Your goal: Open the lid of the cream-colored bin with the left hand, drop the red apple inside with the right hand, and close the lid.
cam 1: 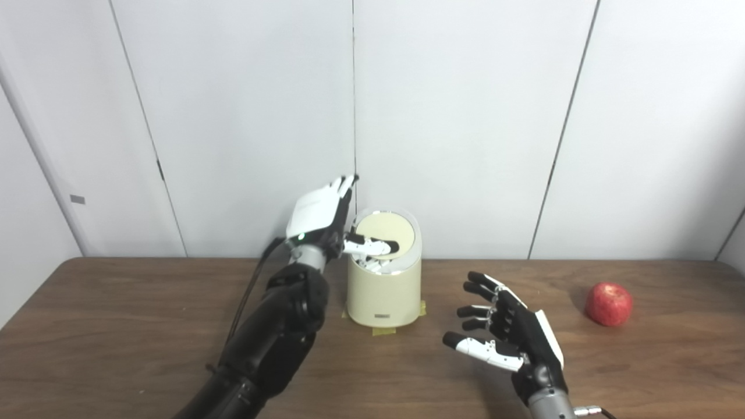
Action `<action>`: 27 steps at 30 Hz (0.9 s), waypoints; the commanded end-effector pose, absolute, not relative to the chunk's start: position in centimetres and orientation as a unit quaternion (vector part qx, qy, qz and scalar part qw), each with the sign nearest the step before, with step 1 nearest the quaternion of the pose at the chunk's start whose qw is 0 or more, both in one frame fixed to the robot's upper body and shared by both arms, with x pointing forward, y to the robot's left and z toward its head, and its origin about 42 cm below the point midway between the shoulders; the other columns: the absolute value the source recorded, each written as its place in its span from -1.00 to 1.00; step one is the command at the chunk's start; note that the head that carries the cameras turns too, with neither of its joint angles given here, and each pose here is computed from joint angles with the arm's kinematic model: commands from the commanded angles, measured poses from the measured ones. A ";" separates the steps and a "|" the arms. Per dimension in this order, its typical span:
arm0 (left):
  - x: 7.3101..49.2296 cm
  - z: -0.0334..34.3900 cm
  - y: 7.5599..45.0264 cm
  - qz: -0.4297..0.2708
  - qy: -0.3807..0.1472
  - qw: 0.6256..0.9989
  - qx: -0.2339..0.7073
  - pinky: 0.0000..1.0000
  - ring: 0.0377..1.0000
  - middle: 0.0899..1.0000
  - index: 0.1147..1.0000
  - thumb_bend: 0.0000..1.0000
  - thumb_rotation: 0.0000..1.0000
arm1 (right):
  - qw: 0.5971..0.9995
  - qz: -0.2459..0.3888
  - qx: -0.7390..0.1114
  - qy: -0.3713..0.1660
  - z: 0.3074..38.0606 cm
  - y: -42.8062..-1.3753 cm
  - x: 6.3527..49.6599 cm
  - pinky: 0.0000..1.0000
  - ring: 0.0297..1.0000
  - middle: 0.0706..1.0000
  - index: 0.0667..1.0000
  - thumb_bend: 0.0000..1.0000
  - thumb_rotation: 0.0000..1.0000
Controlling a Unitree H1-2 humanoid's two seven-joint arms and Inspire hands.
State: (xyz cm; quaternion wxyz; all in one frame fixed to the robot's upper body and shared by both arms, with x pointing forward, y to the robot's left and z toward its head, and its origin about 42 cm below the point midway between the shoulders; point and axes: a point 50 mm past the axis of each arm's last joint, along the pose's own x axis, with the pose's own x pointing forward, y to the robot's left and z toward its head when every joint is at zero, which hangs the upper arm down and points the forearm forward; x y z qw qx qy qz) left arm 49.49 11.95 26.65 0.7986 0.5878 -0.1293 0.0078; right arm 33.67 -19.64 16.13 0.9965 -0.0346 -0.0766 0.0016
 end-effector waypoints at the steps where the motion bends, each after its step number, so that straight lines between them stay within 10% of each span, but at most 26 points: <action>1: 49.9 28.4 12.3 0.044 -0.145 0.759 0.633 0.59 0.93 1.00 1.00 0.62 -1.00 | 0.992 0.006 -0.031 -0.123 18.4 -19.2 34.3 0.08 0.21 0.54 0.53 0.57 -0.69; 16: 48.6 28.5 13.5 0.051 -0.125 0.671 0.730 0.48 0.77 0.92 0.96 0.75 -1.00 | 0.992 0.007 -0.033 -0.121 18.5 -19.3 34.3 0.09 0.21 0.54 0.53 0.59 -0.68; 24: 46.9 31.7 13.7 0.068 -0.218 0.811 0.539 0.55 0.81 0.93 0.98 0.48 -0.79 | 0.992 0.008 -0.032 -0.118 18.2 -19.4 34.3 0.08 0.23 0.56 0.53 0.54 -0.70; 27: 45.9 32.6 14.5 0.050 -0.227 0.848 0.476 0.25 0.75 0.88 0.93 0.49 -0.64 | 0.993 0.007 -0.033 -0.116 18.2 -19.4 34.3 0.06 0.23 0.56 0.53 0.53 -0.71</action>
